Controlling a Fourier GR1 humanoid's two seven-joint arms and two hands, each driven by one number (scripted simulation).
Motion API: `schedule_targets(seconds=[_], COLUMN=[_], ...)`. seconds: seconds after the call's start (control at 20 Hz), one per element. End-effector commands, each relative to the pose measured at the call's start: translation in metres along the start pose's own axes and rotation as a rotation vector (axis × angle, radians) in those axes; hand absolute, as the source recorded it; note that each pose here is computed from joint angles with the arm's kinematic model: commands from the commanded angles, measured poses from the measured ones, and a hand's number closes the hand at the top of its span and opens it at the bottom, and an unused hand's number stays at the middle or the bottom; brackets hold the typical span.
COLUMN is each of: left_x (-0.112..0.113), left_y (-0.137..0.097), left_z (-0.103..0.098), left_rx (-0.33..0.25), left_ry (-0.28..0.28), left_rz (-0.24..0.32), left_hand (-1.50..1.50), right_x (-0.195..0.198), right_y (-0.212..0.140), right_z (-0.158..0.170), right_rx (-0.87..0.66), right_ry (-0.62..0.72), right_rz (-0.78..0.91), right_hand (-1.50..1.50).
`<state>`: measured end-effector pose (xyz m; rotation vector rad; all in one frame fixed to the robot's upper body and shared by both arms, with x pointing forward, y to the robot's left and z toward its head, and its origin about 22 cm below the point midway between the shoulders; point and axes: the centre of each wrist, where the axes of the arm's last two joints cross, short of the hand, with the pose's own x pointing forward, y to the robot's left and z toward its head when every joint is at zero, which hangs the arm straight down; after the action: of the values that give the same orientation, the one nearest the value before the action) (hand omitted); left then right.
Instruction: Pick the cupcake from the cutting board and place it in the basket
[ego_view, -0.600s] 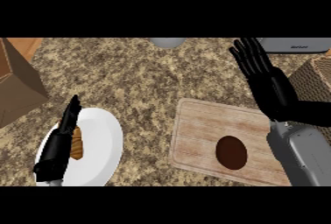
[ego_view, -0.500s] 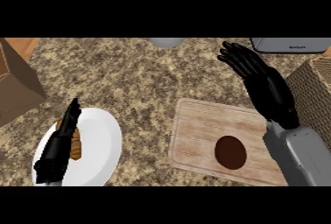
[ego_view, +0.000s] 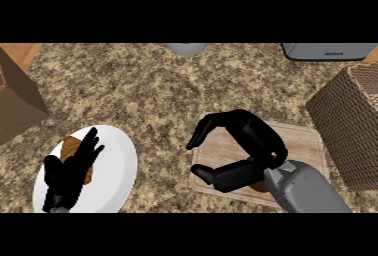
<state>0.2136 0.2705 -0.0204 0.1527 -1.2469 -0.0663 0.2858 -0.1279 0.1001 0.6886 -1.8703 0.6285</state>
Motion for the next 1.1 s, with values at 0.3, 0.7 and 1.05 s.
schedule_targets(seconds=[0.3, 0.7, 1.05], left_x=[-0.044, -0.034, -0.038], left_y=[0.024, 0.032, 0.029], left_z=[0.022, 0.019, 0.019], left_rx=[0.045, 0.065, 0.052], left_ry=[0.253, 0.255, 0.253], left_rz=[0.018, 0.030, 0.028], left_hand=[0.00, 0.00, 0.00], right_x=[0.037, 0.146, 0.200], right_y=[-0.003, -0.031, -0.045], right_z=[0.007, 0.004, 0.006], right_rx=[-0.071, -0.001, 0.246], right_ry=[0.223, 0.413, 0.666], right_rz=[0.693, 1.098, 1.149], right_hand=[-1.50, -1.50, -1.50])
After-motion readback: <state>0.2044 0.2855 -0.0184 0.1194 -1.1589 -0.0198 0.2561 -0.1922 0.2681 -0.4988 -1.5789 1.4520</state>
